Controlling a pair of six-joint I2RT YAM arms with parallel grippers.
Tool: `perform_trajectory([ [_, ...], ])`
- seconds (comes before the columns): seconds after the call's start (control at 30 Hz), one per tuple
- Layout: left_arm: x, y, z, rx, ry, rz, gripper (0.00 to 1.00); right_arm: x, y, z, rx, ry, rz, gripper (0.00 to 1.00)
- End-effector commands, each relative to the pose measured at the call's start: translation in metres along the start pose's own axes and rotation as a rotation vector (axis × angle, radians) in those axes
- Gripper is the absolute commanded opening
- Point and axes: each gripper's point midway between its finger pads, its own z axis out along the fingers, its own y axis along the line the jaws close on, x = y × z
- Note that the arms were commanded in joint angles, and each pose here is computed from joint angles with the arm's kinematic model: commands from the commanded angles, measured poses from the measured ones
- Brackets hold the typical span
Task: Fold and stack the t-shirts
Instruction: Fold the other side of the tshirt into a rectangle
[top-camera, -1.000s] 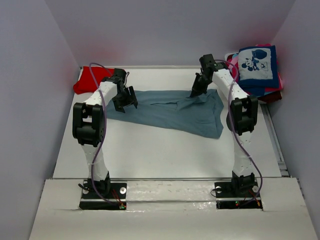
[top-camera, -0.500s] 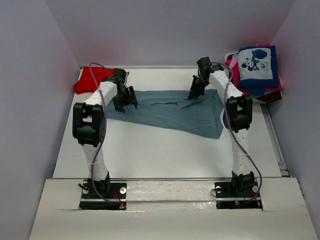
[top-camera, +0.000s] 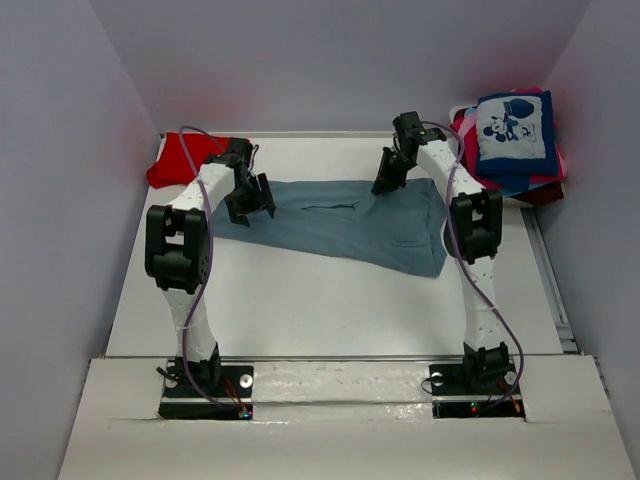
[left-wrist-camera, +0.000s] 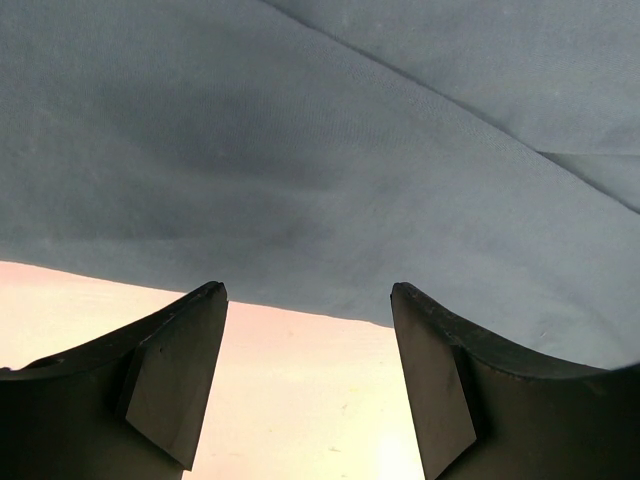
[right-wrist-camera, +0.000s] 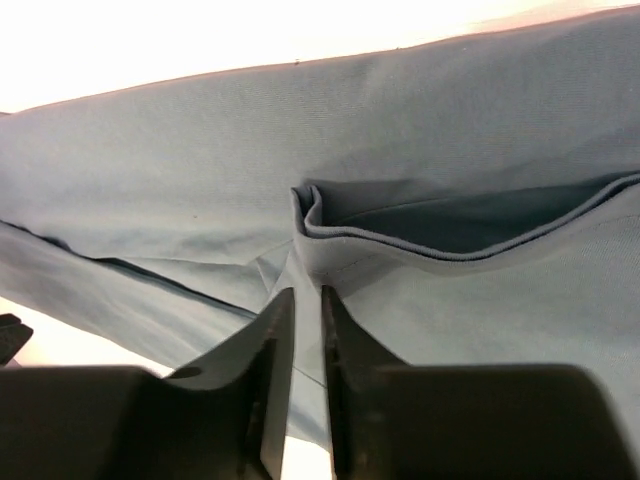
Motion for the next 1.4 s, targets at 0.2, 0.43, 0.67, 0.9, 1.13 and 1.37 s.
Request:
perform_trajectory([
  [0.2, -0.006, 0.004, -0.016, -0.043, -0.043, 0.056, 0.78, 0.025, -0.004, -0.05, 0.009, -0.032, -0.012, 0.45],
  [0.43, -0.047, 0.003, -0.025, -0.114, -0.132, 0.067, 0.78, 0.06, -0.011, -0.087, 0.005, -0.026, 0.016, 0.46],
  [0.67, -0.07, -0.005, -0.01, -0.121, -0.139, 0.059, 0.78, 0.094, -0.027, -0.096, 0.028, 0.015, 0.05, 0.46],
  [0.9, -0.079, -0.004, 0.019, -0.161, -0.105, 0.051, 0.78, 0.117, -0.04, -0.091, 0.045, 0.06, 0.087, 0.46],
  [1.13, -0.074, 0.015, 0.038, -0.255, -0.082, 0.04, 0.78, 0.132, -0.05, -0.082, 0.066, 0.101, 0.128, 0.45],
  [1.37, -0.056, 0.039, 0.051, -0.334, -0.037, 0.024, 0.78, 0.155, -0.064, -0.071, 0.091, 0.146, 0.199, 0.44],
])
